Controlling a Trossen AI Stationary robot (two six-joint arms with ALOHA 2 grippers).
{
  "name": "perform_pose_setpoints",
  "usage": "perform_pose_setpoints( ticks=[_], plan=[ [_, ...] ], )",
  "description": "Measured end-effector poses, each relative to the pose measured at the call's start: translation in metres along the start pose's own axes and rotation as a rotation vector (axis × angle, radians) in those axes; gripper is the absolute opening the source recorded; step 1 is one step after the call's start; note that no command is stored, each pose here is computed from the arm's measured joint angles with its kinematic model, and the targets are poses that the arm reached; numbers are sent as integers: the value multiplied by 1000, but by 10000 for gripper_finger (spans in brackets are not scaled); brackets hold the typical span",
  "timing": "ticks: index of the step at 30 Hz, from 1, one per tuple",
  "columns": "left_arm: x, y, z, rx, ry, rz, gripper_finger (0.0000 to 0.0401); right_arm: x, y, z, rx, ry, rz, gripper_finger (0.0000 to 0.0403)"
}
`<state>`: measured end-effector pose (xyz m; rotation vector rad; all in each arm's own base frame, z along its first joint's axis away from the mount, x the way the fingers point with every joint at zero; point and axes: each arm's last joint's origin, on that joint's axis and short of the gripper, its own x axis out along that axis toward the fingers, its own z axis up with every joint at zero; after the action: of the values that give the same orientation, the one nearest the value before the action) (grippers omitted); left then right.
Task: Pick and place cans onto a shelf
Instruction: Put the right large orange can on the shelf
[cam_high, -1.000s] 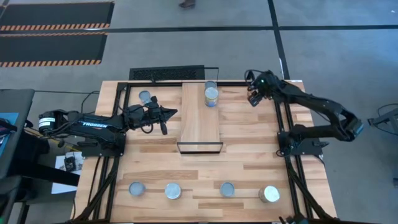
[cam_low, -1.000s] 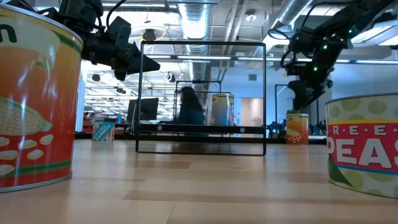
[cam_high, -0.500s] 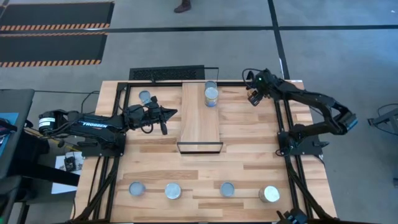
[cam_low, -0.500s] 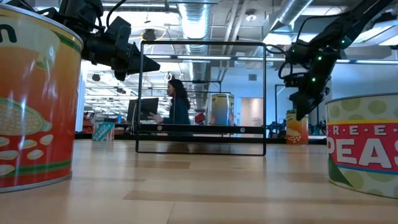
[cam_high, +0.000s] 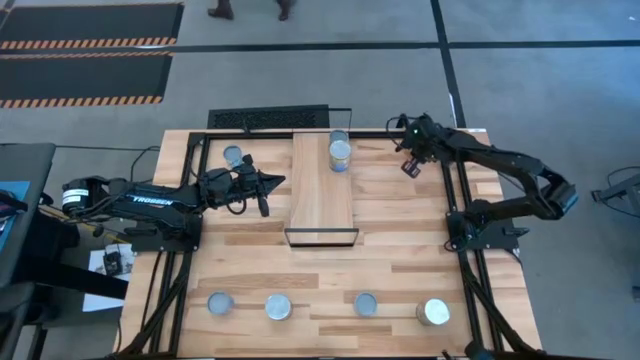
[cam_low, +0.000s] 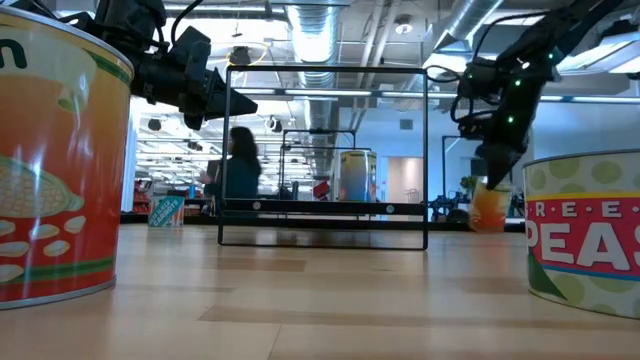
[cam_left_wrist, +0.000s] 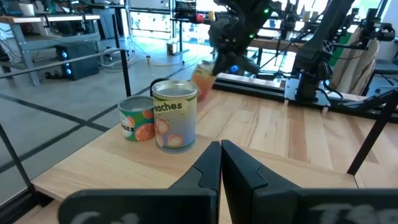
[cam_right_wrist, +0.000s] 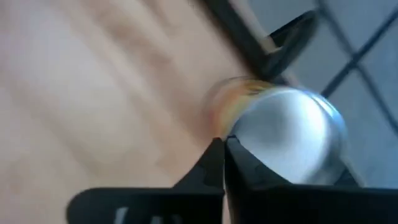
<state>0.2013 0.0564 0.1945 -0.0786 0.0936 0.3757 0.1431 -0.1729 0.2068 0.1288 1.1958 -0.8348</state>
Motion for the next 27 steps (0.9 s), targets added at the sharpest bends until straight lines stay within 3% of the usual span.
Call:
perform_pose_setpoints(
  ticks=[7, 16, 23, 27],
  plan=[
    [0, 0, 0, 0, 0, 0, 0, -37, 26, 9, -36, -38, 208, 11],
    [0, 0, 0, 0, -1, -4, 0, -59, 84, 19, -170, -82, 361, 7],
    [0, 0, 0, 0, -2, -4, 0, -67, 132, 31, -318, -77, 418, 7],
    [0, 0, 0, 0, -2, -4, 0, -66, 149, 45, -384, -92, 382, 8]
  ],
)
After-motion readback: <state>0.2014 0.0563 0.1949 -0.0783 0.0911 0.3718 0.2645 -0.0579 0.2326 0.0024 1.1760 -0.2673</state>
